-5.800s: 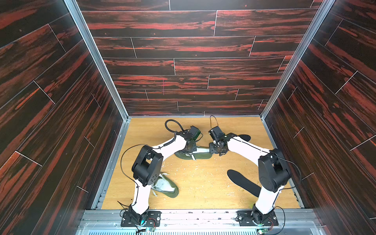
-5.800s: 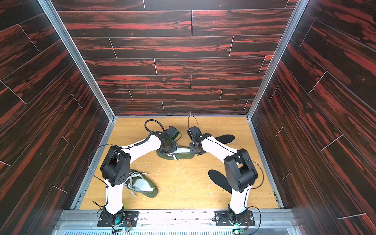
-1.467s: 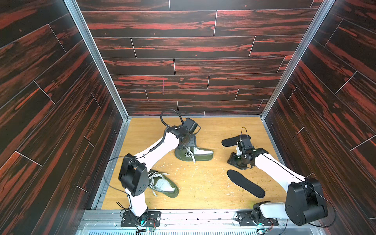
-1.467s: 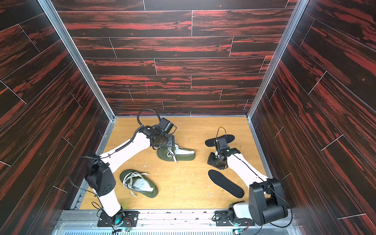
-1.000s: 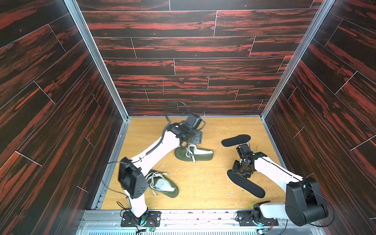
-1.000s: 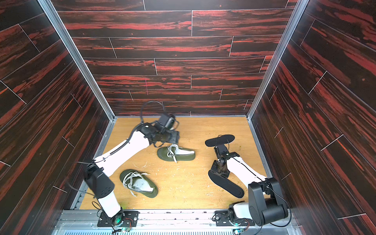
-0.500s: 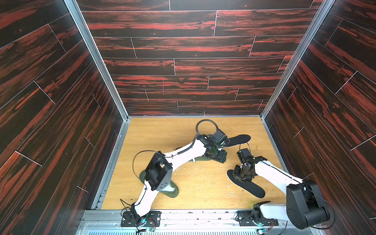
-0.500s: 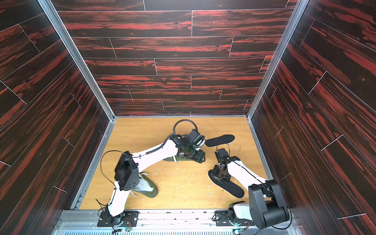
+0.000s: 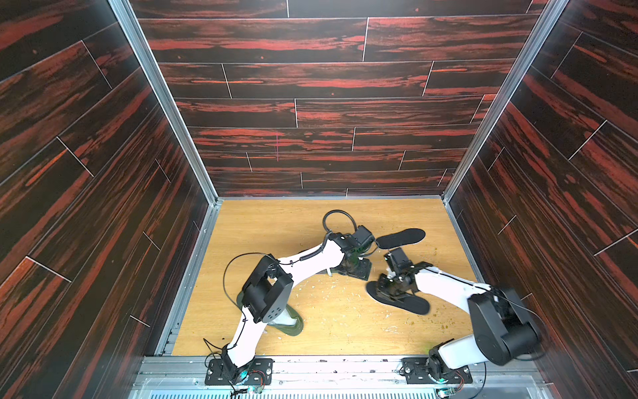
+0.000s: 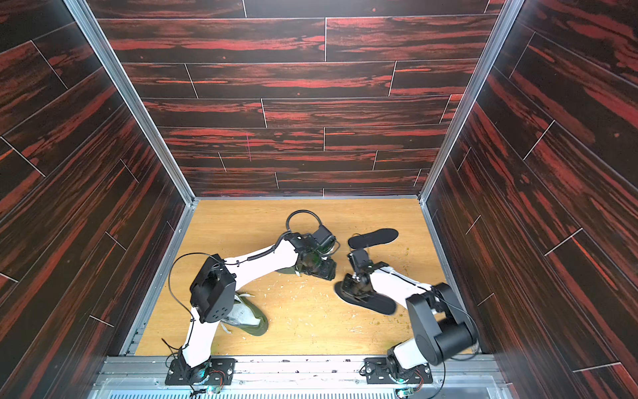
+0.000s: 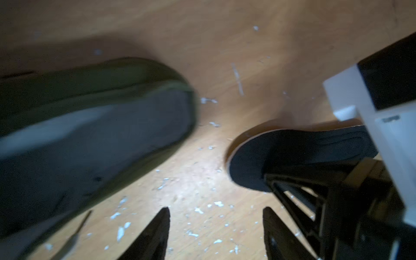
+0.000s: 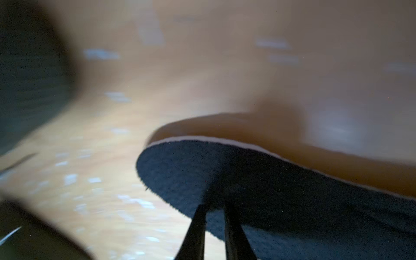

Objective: Insert the insole into the shoe
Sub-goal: Move the insole to the center of the board, then pick up the insole from the center of the board.

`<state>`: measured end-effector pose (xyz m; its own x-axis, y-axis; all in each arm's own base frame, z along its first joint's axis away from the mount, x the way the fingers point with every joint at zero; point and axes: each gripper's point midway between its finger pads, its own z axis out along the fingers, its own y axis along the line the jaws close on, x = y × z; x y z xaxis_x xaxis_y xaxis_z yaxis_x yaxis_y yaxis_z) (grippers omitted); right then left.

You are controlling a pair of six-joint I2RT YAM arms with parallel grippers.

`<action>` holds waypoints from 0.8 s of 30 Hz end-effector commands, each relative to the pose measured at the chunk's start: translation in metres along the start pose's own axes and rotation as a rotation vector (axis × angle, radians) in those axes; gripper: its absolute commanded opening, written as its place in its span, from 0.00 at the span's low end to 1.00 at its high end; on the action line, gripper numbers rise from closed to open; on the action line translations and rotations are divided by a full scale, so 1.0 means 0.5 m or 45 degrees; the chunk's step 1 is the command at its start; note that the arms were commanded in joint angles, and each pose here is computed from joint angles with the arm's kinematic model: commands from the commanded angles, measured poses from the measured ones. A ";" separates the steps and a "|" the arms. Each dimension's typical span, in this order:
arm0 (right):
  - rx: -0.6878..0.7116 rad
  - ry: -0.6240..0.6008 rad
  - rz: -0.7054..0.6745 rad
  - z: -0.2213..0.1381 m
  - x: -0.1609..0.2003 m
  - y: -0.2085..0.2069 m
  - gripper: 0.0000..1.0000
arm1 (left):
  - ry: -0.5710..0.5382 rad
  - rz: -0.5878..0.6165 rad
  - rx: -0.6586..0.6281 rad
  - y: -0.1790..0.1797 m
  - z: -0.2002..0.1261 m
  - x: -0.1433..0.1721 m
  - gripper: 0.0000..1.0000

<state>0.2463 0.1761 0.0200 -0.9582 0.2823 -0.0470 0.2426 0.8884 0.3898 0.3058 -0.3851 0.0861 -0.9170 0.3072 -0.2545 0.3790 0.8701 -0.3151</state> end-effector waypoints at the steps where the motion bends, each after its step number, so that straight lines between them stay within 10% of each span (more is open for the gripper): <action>1: -0.161 0.003 -0.046 0.002 -0.015 0.076 0.19 | -0.095 -0.028 0.019 0.003 -0.075 -0.019 0.68; 11: 0.030 -0.121 -0.168 -0.083 -0.041 0.036 0.39 | -0.132 -0.108 -0.018 0.027 -0.083 -0.005 0.69; 24: 0.235 -0.019 -0.374 -0.021 -0.074 -0.054 0.61 | -0.336 -0.191 -0.078 0.087 -0.195 -0.045 0.69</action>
<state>0.2683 0.1401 0.0263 -0.9875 0.0893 -0.1298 0.0587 0.9730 0.2230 0.3289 -0.3287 0.1522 -0.9103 0.0919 -0.4036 0.2369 0.9151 -0.3261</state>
